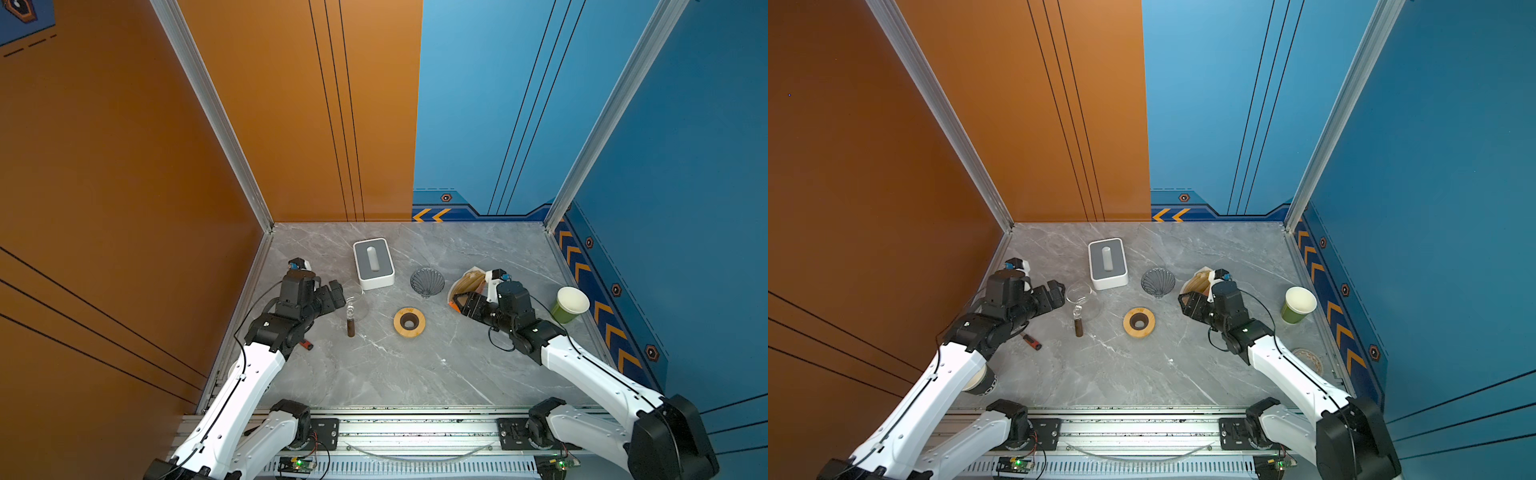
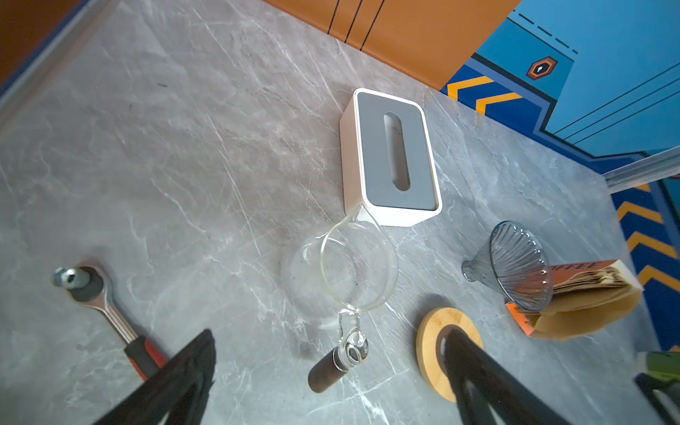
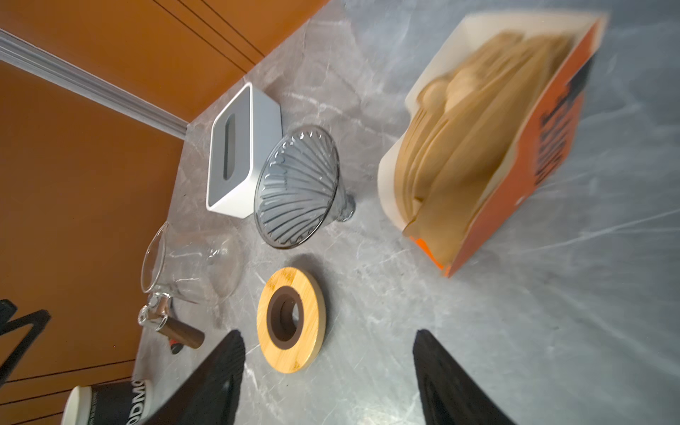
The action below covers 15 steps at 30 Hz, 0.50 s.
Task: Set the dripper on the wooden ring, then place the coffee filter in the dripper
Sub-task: 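Reach the right gripper toward the bamboo ring holder while the left gripper advances toward it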
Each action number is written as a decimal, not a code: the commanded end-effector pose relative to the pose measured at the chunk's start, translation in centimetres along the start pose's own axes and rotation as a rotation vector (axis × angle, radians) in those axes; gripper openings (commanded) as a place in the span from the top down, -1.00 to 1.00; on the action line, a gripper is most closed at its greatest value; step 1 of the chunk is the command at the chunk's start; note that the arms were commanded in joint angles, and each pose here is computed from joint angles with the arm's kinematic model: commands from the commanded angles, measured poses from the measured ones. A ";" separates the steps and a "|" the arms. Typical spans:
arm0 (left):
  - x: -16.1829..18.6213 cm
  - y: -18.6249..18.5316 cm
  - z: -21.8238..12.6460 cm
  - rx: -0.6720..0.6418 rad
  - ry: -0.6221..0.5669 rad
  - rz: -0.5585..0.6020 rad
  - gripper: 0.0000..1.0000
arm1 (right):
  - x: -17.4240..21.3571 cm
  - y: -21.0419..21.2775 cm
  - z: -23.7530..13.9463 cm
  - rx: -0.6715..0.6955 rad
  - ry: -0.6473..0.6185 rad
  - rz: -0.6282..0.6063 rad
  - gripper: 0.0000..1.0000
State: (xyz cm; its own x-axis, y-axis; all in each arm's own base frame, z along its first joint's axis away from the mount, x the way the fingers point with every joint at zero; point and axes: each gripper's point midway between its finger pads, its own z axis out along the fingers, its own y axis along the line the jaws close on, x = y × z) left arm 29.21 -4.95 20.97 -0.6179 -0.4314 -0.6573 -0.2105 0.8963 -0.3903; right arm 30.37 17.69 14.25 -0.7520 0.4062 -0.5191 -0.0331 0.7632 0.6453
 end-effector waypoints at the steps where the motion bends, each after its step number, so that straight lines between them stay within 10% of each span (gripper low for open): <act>1: 2.6 0.5 0.4 0.051 0.128 -0.102 -0.95 | 1.7 1.2 1.6 -0.062 0.057 0.064 -0.34; 15: 5.2 -4.8 -1.3 0.178 0.207 -0.032 -0.95 | 6.2 1.3 7.1 -0.093 0.171 0.124 -0.03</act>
State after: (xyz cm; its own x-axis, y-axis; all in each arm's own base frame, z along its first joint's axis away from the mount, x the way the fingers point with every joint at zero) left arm 26.63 -10.13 19.43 -0.7502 -0.4178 -0.5125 -0.1147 0.8455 -0.5215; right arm 30.29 23.89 7.59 -0.8567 0.3836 -0.3449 0.0239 0.6974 0.7162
